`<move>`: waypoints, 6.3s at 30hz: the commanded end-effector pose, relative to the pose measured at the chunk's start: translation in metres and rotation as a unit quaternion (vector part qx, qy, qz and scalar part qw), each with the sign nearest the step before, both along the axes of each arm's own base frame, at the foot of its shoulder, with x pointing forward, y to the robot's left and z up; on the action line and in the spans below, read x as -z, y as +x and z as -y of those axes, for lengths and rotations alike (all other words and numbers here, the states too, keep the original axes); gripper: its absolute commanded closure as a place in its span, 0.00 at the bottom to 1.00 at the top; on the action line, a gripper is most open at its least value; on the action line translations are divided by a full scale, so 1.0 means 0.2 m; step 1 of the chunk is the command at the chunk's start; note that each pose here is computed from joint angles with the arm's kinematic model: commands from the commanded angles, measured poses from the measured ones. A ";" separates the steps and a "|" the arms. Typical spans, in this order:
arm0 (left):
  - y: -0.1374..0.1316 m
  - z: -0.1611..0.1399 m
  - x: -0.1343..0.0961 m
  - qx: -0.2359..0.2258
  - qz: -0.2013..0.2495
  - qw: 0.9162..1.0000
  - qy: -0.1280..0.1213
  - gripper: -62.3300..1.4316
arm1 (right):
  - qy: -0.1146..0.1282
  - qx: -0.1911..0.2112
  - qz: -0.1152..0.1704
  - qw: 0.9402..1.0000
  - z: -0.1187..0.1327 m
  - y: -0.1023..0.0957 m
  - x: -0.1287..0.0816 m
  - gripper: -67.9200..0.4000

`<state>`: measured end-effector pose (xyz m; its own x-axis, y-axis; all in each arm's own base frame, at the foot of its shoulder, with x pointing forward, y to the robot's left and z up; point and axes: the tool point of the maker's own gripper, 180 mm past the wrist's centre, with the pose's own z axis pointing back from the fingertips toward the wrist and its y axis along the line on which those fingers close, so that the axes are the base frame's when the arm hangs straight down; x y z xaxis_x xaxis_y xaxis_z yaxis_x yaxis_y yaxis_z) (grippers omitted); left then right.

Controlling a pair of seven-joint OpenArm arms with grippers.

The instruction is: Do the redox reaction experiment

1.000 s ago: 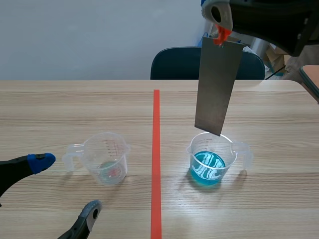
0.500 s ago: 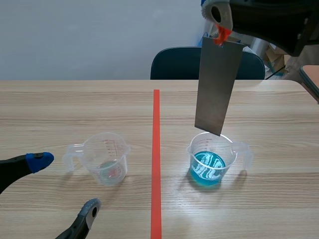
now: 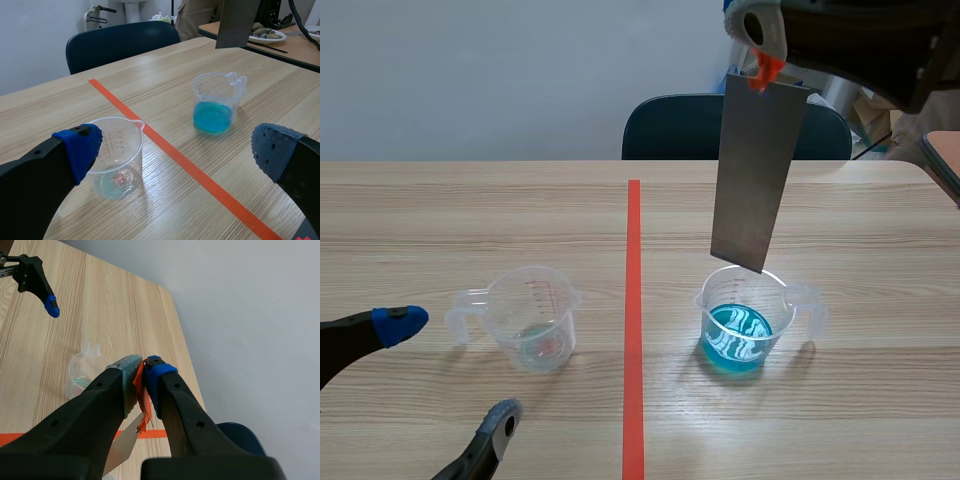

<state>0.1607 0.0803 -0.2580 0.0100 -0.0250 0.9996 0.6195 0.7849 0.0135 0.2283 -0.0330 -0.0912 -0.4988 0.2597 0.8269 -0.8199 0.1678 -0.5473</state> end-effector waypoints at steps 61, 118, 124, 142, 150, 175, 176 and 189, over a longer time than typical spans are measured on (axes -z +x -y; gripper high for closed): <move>-0.09 -0.42 0.07 -0.086 -0.054 0.988 0.117 0.00 | 0.054 -0.089 -0.043 0.994 -0.78 0.23 -0.03 0.99; -0.11 -0.48 0.06 -0.099 -0.054 0.985 0.131 0.00 | 0.034 -0.109 -0.068 0.991 -0.90 0.16 0.04 0.99; -0.11 -0.48 0.06 -0.099 -0.054 0.985 0.131 0.00 | 0.034 -0.109 -0.068 0.991 -0.90 0.16 0.04 0.99; -0.11 -0.48 0.06 -0.099 -0.054 0.985 0.131 0.00 | 0.034 -0.109 -0.068 0.991 -0.90 0.16 0.04 0.99; -0.11 -0.48 0.06 -0.099 -0.054 0.985 0.131 0.00 | 0.033 -0.108 -0.068 0.991 -0.90 0.16 0.05 0.99; -0.11 -0.48 0.07 -0.099 -0.055 0.985 0.132 0.00 | 0.020 -0.103 -0.069 0.992 -0.92 0.16 0.06 0.98; -0.11 -0.48 0.07 -0.099 -0.054 0.985 0.132 0.00 | 0.020 -0.103 -0.070 0.992 -0.92 0.16 0.06 0.99; -0.11 -0.48 0.07 -0.099 -0.054 0.985 0.132 0.00 | 0.015 -0.100 -0.070 0.992 -0.92 0.17 0.07 0.98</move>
